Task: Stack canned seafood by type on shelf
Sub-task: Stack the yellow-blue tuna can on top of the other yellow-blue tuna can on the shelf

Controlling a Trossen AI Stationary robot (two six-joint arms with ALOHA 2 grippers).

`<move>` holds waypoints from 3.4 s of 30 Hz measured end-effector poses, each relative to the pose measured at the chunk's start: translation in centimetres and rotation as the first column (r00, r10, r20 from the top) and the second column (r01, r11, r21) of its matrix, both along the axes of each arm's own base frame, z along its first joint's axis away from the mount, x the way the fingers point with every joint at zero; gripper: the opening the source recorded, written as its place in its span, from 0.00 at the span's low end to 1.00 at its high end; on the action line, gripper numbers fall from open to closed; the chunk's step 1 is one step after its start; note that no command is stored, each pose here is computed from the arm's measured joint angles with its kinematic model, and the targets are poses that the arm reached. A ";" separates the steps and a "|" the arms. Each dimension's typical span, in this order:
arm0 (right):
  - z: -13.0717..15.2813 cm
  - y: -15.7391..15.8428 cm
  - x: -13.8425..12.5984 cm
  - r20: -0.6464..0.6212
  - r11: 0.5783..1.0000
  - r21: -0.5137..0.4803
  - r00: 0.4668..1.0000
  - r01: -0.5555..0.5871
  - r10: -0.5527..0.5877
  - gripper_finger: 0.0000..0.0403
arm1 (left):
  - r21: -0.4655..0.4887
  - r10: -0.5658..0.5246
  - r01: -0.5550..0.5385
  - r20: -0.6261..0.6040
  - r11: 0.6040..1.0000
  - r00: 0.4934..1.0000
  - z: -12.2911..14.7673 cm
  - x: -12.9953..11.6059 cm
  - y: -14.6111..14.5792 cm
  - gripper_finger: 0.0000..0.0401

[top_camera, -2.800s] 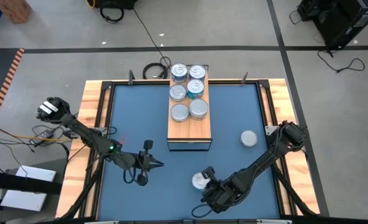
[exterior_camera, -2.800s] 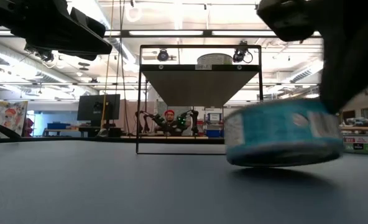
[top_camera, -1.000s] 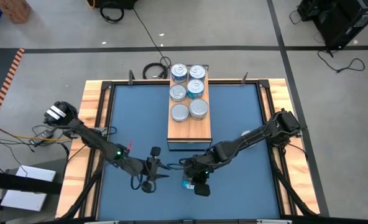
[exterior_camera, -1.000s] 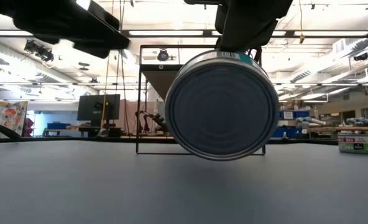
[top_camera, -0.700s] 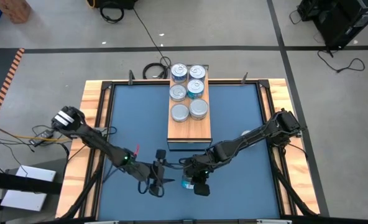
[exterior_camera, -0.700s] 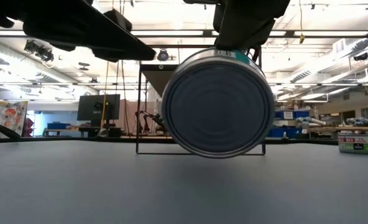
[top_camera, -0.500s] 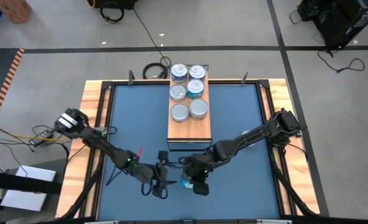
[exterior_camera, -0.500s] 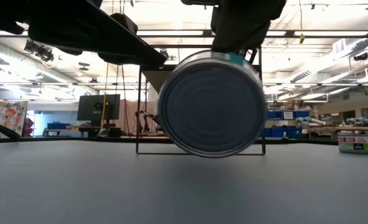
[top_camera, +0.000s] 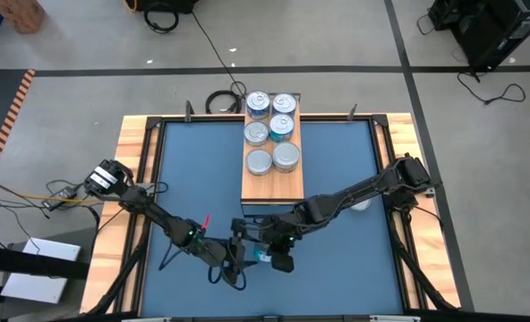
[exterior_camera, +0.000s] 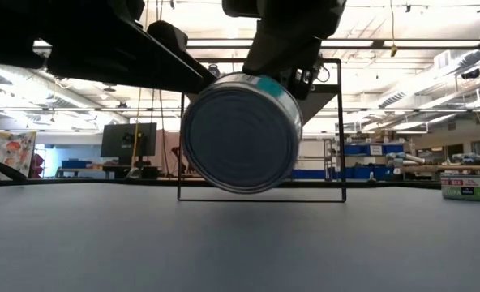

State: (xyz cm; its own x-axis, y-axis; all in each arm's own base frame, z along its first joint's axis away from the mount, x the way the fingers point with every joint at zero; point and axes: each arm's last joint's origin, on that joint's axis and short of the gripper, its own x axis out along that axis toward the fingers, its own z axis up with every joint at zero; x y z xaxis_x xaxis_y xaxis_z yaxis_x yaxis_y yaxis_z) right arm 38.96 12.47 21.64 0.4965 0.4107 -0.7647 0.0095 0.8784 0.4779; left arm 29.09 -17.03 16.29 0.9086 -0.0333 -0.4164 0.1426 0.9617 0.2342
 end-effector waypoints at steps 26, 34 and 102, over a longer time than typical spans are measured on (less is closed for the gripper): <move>0.3 0.0 0.4 0.048 1.000 0.017 0.999 0.007 -0.008 0.00 | 0.052 0.004 -0.003 -0.022 0.999 1.000 -0.2 -0.1 0.1 0.50; 0.6 -0.1 0.4 0.061 1.000 0.014 0.998 0.011 -0.012 0.00 | 0.055 -0.012 0.014 -0.026 0.998 1.000 -0.3 -0.2 0.0 0.35; 4.5 8.7 -10.0 0.232 0.815 -0.460 0.934 0.352 -0.273 0.37 | 0.050 -0.028 0.041 -0.242 0.998 0.970 7.5 -0.9 -0.8 0.01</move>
